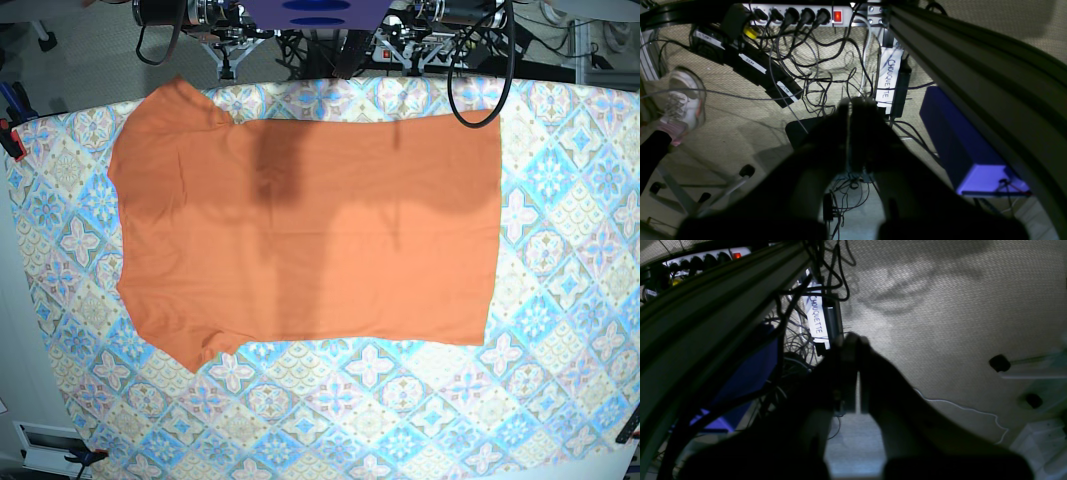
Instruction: Fold the T-shirt properly
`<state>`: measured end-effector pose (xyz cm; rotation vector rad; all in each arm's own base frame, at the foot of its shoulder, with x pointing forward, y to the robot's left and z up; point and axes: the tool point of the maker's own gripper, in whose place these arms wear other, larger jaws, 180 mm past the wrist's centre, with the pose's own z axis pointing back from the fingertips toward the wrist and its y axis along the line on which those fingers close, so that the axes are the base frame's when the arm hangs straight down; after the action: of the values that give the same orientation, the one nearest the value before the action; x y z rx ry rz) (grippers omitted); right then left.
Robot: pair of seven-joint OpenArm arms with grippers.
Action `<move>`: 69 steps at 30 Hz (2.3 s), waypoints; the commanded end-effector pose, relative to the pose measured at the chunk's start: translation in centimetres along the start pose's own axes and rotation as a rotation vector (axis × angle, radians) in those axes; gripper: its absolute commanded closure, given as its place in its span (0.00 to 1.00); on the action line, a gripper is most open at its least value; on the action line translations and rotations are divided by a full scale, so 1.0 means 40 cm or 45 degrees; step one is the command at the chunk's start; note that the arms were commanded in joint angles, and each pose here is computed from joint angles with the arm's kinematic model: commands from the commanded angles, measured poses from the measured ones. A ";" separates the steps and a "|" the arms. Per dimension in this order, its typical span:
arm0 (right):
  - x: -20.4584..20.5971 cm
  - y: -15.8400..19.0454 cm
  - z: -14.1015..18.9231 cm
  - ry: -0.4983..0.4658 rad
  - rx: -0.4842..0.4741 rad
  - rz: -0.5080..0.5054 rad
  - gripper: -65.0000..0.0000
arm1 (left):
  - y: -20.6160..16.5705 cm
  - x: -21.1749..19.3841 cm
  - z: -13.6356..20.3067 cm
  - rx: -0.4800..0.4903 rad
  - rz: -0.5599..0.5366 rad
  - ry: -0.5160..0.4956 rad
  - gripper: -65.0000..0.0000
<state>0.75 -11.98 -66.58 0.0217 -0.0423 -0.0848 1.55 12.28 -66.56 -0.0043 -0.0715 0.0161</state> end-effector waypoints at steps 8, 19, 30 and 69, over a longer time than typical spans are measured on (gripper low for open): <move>0.002 -0.004 0.000 -0.003 -0.005 -0.001 1.00 | -0.002 0.005 0.000 -0.003 -0.010 -0.011 1.00; -0.003 -0.010 0.000 0.001 -0.009 -0.001 1.00 | 0.001 0.000 0.000 -0.001 -0.010 -0.007 1.00; -0.032 -0.041 0.003 0.024 -0.033 -0.006 1.00 | 0.096 -0.008 0.004 0.072 -0.005 0.000 1.00; -0.258 -0.235 0.143 -0.478 -0.307 -0.233 1.00 | 0.245 -0.201 0.151 0.203 -0.028 -0.539 1.00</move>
<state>-9.87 -19.94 -61.81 -0.2165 -0.4074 -0.2782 -6.34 21.55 -61.46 0.1499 -0.4931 0.0009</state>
